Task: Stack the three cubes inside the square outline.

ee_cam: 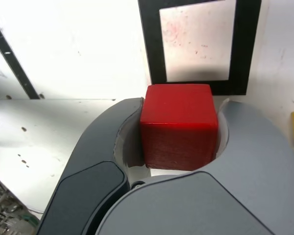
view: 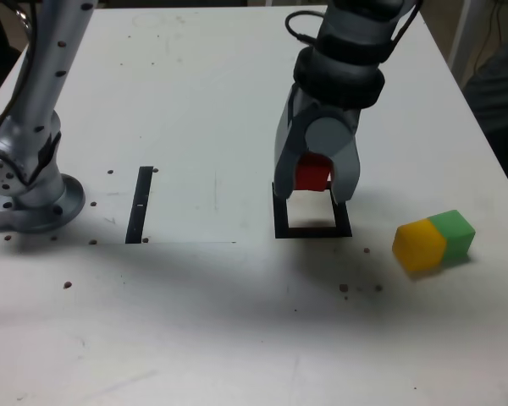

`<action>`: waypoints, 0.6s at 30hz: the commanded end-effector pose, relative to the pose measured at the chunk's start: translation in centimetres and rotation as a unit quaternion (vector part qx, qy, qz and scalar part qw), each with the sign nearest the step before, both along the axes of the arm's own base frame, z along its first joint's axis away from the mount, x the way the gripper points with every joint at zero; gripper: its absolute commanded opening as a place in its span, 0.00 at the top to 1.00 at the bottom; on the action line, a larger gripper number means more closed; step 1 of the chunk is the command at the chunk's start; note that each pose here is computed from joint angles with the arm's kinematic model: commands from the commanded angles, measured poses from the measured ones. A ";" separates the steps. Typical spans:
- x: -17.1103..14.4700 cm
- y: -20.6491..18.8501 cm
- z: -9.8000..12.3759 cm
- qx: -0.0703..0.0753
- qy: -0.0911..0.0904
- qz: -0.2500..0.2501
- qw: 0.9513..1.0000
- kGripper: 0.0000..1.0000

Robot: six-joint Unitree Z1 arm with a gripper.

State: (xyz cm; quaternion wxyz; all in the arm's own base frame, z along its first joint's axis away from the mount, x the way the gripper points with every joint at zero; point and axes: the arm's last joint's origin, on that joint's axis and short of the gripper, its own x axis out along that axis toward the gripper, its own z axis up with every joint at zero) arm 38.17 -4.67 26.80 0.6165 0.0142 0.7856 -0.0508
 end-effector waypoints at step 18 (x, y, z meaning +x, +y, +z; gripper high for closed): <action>0.4 3.3 -5.2 -0.033 -0.018 0.021 0.999 0.67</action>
